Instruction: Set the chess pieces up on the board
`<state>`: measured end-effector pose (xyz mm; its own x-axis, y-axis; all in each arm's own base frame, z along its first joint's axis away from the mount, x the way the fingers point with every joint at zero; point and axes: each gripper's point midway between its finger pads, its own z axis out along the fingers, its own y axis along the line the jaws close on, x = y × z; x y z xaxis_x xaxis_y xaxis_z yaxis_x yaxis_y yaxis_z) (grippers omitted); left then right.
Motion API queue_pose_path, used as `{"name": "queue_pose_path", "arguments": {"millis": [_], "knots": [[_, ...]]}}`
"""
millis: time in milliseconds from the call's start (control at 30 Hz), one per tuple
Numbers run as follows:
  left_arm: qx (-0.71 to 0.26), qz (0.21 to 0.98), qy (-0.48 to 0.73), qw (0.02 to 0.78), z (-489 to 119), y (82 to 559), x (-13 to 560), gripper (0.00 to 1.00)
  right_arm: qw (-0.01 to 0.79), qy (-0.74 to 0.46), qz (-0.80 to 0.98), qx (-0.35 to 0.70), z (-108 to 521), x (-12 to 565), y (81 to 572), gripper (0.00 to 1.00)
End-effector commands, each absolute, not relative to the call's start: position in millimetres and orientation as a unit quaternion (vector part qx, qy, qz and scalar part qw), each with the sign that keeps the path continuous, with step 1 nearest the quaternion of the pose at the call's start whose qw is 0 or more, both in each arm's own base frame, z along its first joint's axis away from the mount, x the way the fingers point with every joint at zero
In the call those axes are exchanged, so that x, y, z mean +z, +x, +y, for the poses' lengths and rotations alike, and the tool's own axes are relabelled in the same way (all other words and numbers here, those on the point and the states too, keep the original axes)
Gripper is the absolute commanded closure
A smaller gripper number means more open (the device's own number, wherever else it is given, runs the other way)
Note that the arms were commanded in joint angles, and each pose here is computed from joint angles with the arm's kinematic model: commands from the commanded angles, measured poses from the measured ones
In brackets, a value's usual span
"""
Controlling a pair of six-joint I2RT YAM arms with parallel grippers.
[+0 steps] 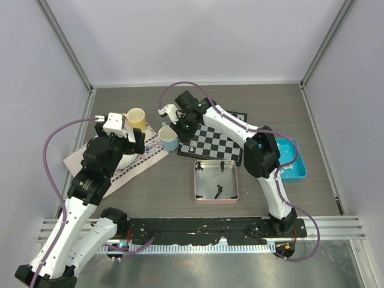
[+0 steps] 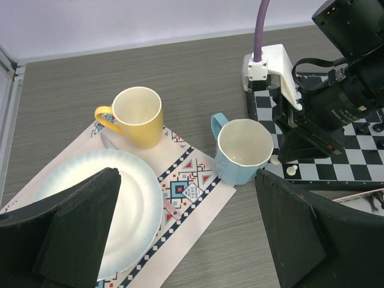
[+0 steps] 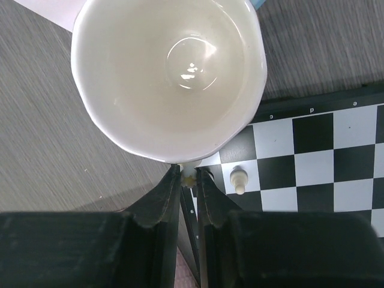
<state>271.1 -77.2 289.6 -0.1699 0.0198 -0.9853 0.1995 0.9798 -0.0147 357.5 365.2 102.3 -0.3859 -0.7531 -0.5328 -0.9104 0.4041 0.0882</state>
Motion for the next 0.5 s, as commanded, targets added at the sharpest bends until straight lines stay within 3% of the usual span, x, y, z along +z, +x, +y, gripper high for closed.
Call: {"name": "queue_pose_path", "arguments": {"millis": [0,467], "knots": [[-0.050,0.760,0.067,0.644,-69,271,287,0.01,0.245,-0.511,0.806,0.172,372,121,370,0.96],[-0.057,0.762,0.068,0.641,-72,272,281,0.00,0.200,-0.514,0.817,0.167,368,86,357,0.94]]}}
